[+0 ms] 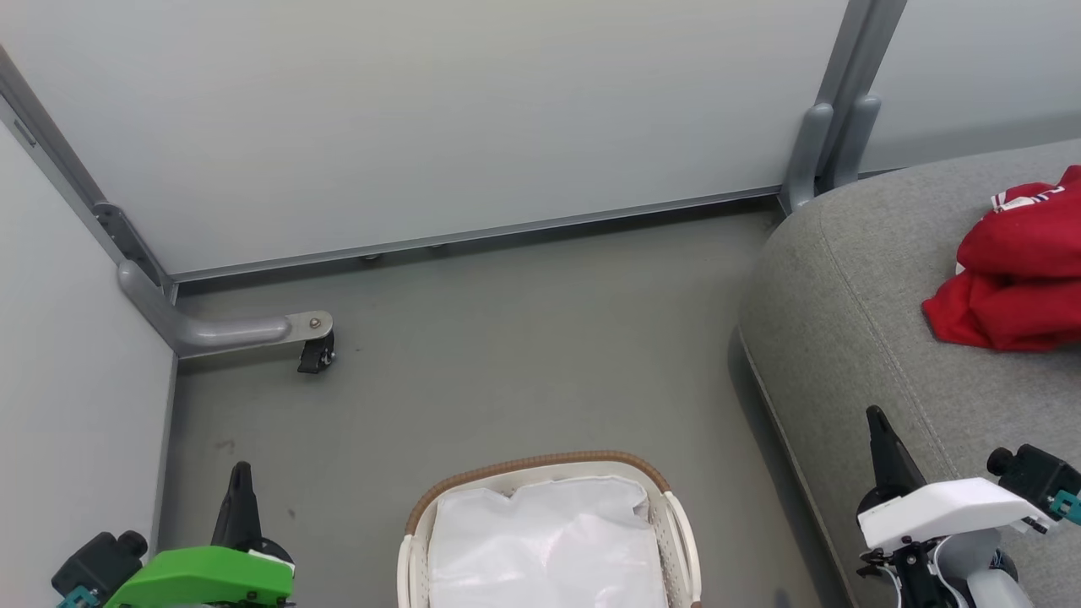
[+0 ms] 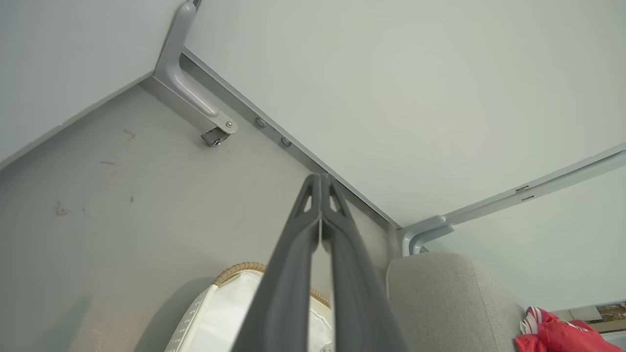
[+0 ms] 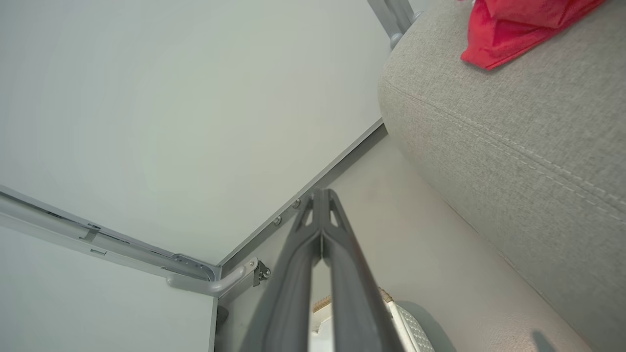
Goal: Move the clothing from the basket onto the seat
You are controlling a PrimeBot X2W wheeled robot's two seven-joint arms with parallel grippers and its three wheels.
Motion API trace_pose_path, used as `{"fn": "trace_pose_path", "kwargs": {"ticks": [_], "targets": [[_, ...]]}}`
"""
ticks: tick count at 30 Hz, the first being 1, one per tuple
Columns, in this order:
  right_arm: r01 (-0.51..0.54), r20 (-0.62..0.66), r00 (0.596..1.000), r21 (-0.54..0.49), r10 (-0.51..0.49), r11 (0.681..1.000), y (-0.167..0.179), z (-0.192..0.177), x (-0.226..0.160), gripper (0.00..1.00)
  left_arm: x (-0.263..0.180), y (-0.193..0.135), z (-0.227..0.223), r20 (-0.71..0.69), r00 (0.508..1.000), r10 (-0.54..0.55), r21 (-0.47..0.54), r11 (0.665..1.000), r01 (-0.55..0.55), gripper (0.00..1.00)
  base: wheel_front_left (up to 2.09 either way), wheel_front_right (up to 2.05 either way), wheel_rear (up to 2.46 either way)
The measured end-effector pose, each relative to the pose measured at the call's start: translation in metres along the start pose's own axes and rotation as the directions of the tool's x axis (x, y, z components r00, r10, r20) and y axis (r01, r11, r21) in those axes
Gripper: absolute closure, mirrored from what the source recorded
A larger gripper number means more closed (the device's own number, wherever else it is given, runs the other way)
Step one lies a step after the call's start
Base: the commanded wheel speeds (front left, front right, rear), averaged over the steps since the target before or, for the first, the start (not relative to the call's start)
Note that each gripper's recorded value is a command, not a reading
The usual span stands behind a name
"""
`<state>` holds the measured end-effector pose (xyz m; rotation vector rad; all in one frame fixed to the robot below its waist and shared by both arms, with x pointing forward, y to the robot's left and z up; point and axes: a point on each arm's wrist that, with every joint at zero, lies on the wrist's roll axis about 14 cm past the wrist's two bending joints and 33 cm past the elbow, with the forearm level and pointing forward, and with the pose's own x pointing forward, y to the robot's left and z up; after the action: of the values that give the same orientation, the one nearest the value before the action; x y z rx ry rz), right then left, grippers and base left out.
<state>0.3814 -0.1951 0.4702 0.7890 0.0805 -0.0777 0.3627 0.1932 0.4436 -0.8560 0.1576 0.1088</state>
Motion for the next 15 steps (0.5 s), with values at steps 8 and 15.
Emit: {"fn": "trace_pose_path", "kwargs": {"ticks": [8, 15], "targets": [[0.002, -0.001, 1.0, 0.1, -0.002, 0.995, 0.0004, 0.0025, 0.0004, 1.0, 0.0025, -0.0031, 0.0052, 0.008, 1.0, -0.005, -0.095, 0.995, 0.006, 1.0, 0.0, 0.0, 0.0], [0.0, -0.001, 1.0, 0.184, 0.0, 0.983, 0.0014, 0.0047, 0.0007, 1.0, 0.004, -0.0065, 0.0088, 0.012, 1.0, -0.014, -0.168, 0.986, 0.016, 1.0, 0.0, 0.0, 0.0]]}}
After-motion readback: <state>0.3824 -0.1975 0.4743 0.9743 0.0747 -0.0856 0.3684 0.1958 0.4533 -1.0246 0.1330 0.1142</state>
